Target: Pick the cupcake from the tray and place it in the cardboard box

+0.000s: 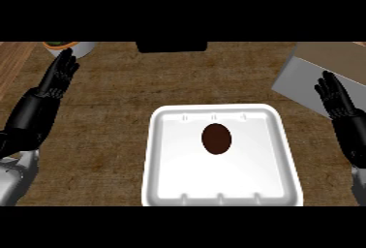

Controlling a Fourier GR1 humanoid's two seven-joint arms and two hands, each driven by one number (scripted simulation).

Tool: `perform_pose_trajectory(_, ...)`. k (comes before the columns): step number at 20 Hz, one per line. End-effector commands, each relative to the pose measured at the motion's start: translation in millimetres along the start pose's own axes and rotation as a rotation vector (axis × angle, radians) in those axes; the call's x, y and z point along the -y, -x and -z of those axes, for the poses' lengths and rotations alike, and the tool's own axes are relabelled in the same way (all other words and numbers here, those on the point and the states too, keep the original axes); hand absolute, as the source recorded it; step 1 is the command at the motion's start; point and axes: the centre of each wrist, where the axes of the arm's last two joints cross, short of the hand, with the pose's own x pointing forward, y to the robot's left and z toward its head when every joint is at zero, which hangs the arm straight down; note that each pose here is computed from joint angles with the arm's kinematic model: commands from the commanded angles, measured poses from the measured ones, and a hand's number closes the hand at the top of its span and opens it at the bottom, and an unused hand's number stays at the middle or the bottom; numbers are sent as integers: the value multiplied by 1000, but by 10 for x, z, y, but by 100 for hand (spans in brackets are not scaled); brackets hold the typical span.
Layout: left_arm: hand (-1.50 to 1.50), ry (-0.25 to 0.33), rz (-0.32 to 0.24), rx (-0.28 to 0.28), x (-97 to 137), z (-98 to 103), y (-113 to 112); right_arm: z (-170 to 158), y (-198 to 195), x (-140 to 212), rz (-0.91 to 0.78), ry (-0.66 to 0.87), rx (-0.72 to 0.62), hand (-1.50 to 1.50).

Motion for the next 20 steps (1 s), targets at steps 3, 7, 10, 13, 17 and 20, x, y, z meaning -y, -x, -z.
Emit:
perform_pose_trajectory(3, 0, -163, -9, -259, 39, -298, 454, -17, -131, -375, -36, 196, 21, 150)
perform_pose_trajectory(7, 0, -240, -85, -456, 102, -568, 744, -177, 26, 241, -626, 81, -48, 150)
perform_pose_trajectory(10, 0, -335, -128, -597, 158, -773, 949, -466, 220, -408, -341, 472, -202, 150)
perform_pose_trajectory(13, 0, -340, -136, -596, 282, -803, 977, -663, 158, -683, -475, 506, -96, -150)
perform_pose_trajectory(17, 0, -323, -137, -584, 346, -754, 941, -874, 119, -896, -598, 462, -175, -150)
perform_pose_trajectory(20, 0, -339, -142, -604, 417, -847, 1026, -900, -98, -830, -672, 408, -296, -150)
